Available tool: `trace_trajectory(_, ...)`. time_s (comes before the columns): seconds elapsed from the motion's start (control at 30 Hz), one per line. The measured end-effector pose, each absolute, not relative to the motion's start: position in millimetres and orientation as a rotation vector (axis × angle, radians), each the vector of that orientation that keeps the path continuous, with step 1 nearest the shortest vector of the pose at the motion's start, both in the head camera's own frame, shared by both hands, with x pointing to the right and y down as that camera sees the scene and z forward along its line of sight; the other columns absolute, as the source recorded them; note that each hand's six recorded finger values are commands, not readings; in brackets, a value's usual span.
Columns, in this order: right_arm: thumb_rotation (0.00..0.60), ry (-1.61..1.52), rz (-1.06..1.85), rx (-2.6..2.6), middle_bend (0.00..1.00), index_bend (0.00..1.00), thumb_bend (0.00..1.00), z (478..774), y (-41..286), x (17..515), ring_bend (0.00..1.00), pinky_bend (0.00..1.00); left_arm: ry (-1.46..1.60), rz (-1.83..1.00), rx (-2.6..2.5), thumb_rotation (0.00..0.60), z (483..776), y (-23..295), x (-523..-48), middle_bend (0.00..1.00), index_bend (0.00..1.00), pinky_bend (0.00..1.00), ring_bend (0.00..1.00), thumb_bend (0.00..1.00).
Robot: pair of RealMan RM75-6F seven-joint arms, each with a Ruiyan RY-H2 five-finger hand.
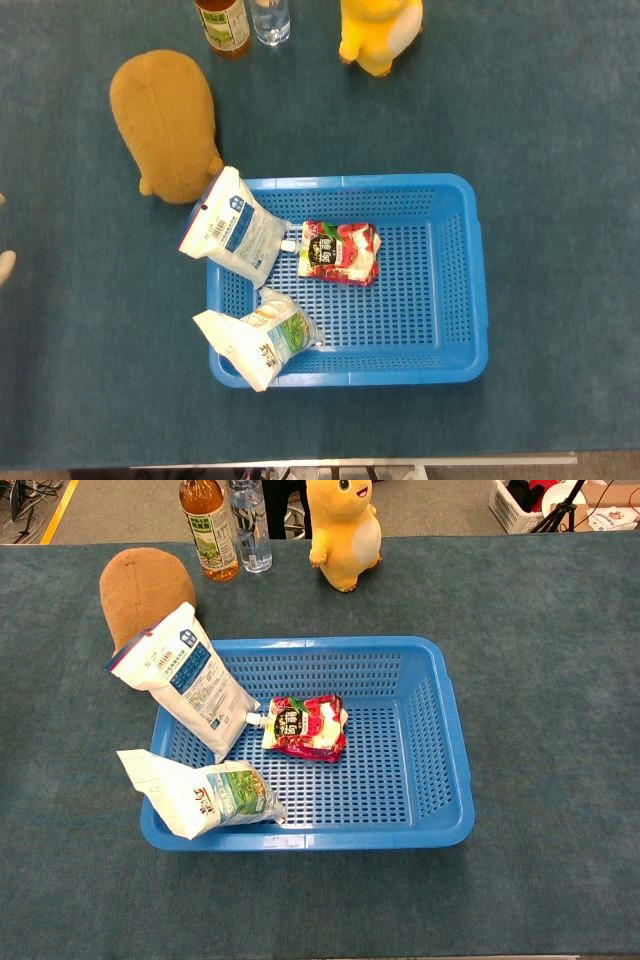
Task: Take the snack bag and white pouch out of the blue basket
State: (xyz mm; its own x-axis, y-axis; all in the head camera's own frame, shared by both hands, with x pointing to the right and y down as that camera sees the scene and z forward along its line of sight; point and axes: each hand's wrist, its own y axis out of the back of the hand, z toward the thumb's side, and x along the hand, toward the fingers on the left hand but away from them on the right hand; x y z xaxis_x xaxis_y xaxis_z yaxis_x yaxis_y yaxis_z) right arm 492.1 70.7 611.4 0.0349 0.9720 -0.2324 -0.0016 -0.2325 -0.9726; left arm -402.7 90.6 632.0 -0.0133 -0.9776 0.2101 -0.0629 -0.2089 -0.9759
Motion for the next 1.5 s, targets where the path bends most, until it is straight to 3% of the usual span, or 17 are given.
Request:
trace_trajectory(0.77,0.6,-1.038,1.291,-1.356,0.32,0.25,0.08,594.7,51.6,486.8,0.28,0.46,1.093,-1.302,-1.493,0.6,637.3,92.0,-388.4,0.3,0.31,0.37,0.24,0.2)
trace_trajectory(1.07,0.6,-1.001,1.258,-1.328,0.32,0.25,0.08,586.9,35.4,476.1,0.28,0.46,1.015,-1.217,-1.563,0.6,624.7,100.1,-367.9,0.26,0.21,0.36,0.22,0.2)
trace_trajectory(1.5,0.6,-0.992,1.257,-1.336,0.32,0.25,0.08,588.3,29.0,475.6,0.28,0.46,0.891,-1.152,-1.576,0.6,607.6,117.0,-333.5,0.19,0.2,0.35,0.16,0.2)
